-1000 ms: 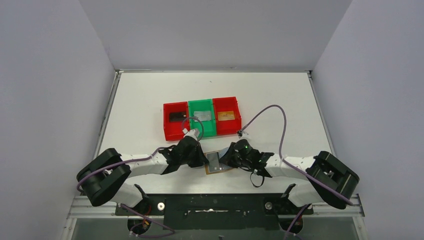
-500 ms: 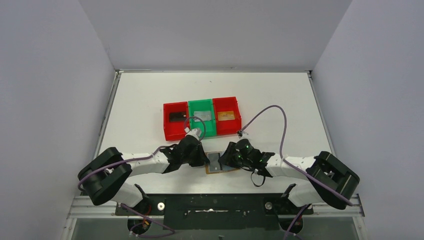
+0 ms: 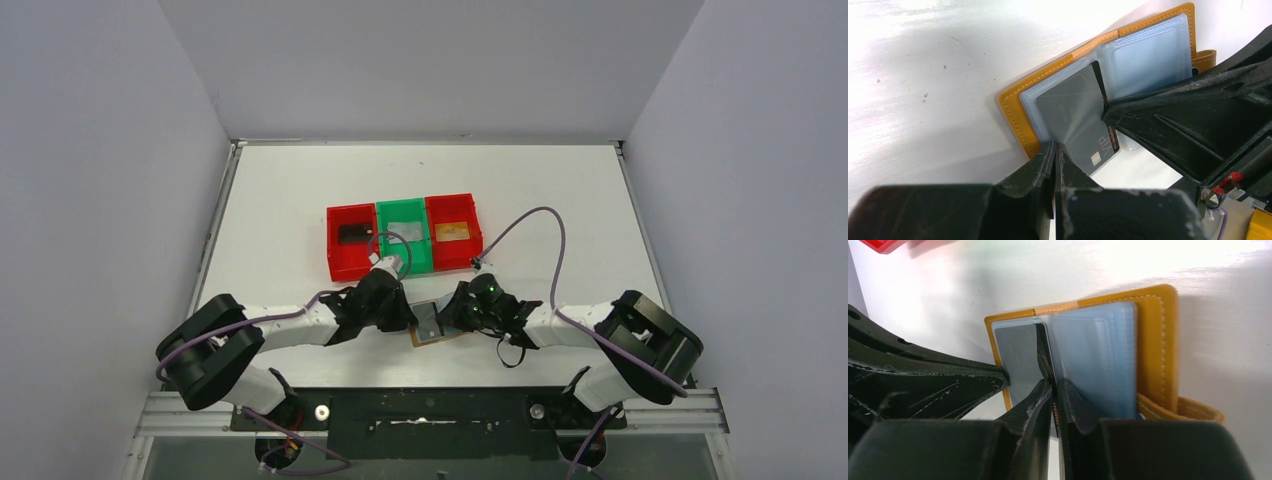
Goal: Take the credit cards out of the card holder
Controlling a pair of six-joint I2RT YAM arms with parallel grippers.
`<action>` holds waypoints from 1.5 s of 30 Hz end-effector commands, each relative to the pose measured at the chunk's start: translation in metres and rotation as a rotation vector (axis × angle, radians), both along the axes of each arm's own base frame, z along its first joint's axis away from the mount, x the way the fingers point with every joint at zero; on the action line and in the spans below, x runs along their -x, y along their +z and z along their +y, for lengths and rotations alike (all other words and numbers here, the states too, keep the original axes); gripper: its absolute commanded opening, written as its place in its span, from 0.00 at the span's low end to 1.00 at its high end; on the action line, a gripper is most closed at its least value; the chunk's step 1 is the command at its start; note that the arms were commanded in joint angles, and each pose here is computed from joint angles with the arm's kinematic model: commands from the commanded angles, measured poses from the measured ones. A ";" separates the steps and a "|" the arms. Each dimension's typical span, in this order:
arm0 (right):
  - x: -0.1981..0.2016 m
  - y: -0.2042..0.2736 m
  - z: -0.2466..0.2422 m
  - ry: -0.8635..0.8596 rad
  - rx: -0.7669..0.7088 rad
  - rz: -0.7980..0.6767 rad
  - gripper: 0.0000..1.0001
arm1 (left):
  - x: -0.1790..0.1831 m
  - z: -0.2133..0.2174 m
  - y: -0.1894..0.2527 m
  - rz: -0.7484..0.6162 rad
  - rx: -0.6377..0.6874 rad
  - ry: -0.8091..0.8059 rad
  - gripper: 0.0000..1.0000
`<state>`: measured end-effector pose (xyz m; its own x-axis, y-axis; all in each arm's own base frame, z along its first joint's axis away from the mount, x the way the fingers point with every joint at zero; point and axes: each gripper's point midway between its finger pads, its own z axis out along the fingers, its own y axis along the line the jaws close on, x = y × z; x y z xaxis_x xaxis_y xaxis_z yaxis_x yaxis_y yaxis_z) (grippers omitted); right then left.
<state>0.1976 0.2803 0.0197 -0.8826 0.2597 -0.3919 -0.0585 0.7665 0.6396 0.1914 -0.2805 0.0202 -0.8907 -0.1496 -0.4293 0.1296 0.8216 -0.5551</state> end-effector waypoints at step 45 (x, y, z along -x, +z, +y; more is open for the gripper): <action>-0.003 0.022 0.001 -0.005 -0.091 -0.037 0.26 | 0.000 -0.001 0.013 0.034 0.015 0.031 0.43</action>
<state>0.1942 0.2685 0.0276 -0.8795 0.2918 -0.3760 -0.0413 0.7403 0.6710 0.1936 -0.2780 0.0421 -0.8921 -0.1562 -0.4239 0.1094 0.8357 -0.5382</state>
